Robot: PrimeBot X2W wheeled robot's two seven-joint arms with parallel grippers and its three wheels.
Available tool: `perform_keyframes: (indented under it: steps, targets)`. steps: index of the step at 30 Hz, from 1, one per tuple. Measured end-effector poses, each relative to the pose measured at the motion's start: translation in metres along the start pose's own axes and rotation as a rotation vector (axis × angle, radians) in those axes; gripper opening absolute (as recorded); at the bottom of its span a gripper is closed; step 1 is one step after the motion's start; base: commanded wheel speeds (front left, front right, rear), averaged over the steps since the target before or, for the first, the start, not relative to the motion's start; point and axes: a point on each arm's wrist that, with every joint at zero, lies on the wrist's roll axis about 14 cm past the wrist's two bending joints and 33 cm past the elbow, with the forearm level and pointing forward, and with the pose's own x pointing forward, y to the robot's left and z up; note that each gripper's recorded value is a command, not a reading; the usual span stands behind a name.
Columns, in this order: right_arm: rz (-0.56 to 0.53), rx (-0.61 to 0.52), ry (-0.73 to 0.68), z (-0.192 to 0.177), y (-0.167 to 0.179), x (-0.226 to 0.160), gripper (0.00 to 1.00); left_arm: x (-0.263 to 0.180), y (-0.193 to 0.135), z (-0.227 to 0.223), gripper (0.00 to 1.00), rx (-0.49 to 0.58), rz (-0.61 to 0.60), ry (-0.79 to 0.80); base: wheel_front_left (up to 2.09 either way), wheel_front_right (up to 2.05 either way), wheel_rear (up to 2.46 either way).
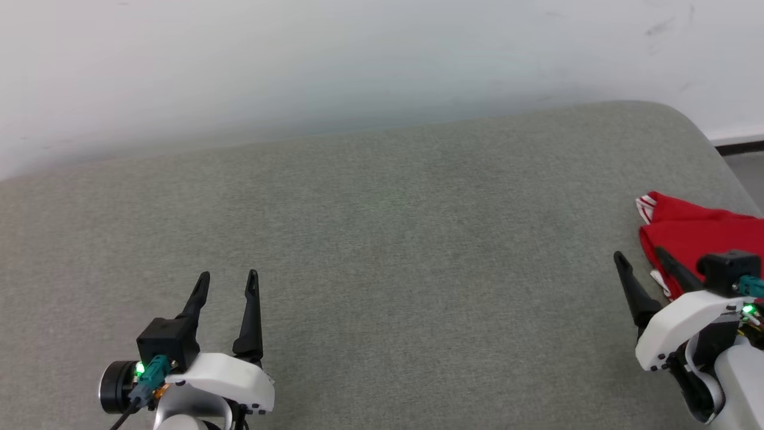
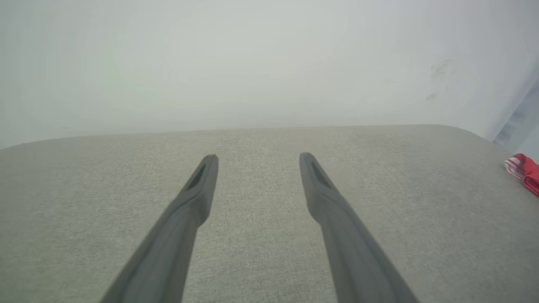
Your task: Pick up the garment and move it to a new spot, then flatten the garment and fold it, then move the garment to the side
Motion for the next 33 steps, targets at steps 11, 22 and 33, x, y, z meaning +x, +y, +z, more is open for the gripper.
perform_keyframes:
  steps: [11, 22, 33]
  targets:
    - [0.153, 0.061, -0.146, 0.024, 0.082, -0.012, 1.00, -0.048, 0.063, 0.021, 1.00, 0.046, 0.180, -0.061, 0.00, 0.00, 0.00]
    - [0.141, 0.060, -0.181, 0.034, 0.097, -0.051, 1.00, -0.063, 0.068, 0.008, 1.00, 0.049, 0.190, -0.024, 0.00, 0.00, 0.00]
    - [0.148, 0.029, -0.205, 0.047, 0.103, -0.063, 1.00, -0.065, 0.066, 0.000, 1.00, 0.038, 0.185, -0.001, 0.00, 0.00, 0.00]
